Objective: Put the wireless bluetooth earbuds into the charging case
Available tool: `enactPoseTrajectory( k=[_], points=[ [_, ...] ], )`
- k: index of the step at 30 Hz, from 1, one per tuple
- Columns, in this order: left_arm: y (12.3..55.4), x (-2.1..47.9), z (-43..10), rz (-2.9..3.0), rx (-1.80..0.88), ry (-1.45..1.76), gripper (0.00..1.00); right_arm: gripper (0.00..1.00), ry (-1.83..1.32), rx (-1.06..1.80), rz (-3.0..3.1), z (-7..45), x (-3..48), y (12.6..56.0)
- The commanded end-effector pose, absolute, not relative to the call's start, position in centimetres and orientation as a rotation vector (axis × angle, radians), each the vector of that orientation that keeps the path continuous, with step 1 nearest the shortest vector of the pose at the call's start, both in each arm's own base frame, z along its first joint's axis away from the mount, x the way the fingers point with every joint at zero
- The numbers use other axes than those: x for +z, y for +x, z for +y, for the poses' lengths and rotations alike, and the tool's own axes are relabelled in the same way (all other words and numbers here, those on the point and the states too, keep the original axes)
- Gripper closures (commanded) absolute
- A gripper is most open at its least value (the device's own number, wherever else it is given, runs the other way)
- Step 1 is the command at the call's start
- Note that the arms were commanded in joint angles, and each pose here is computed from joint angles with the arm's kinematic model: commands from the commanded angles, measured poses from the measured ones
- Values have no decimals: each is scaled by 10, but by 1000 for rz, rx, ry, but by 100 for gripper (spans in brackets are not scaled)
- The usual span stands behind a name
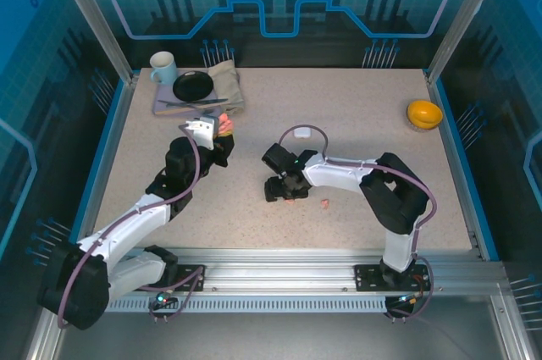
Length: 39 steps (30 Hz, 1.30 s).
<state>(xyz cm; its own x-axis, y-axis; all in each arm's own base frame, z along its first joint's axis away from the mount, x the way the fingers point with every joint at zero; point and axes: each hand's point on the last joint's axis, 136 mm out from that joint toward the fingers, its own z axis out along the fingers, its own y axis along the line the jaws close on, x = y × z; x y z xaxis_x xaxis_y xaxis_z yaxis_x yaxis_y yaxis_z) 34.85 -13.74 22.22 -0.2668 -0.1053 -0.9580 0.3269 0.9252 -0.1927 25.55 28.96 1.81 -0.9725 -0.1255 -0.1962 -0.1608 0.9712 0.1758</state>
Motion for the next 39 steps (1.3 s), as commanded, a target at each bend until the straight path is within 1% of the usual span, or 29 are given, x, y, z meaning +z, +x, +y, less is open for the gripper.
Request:
enactPoseTrajectory(
  k=[1,8,17,21,23,27,29,31,34,39],
  points=[
    [350,249,-137,1733,-433,166,100,30,-203,278,2982,288,9,237],
    [350,248,-138,1732,-435,167,100,31,-199,252,2993,284,11,217],
    [351,249,-138,1726,-442,159,100,32,-213,271,3001,292,20,199],
    [352,249,-140,1725,-447,164,100,33,-225,306,2989,296,34,194],
    [353,249,-141,1727,-450,167,100,33,-212,284,2969,291,46,196],
    [354,249,-142,1726,-456,169,100,33,-156,94,2920,268,73,211],
    [354,248,-142,1728,-456,172,100,33,-141,28,2916,261,77,221],
    [354,247,-142,1731,-454,174,100,33,-118,5,2949,260,74,230],
    [354,248,-142,1729,-452,174,100,35,-104,45,3009,269,63,238],
    [352,249,-141,1730,-446,178,100,40,-185,29,3065,282,44,240]
  ],
)
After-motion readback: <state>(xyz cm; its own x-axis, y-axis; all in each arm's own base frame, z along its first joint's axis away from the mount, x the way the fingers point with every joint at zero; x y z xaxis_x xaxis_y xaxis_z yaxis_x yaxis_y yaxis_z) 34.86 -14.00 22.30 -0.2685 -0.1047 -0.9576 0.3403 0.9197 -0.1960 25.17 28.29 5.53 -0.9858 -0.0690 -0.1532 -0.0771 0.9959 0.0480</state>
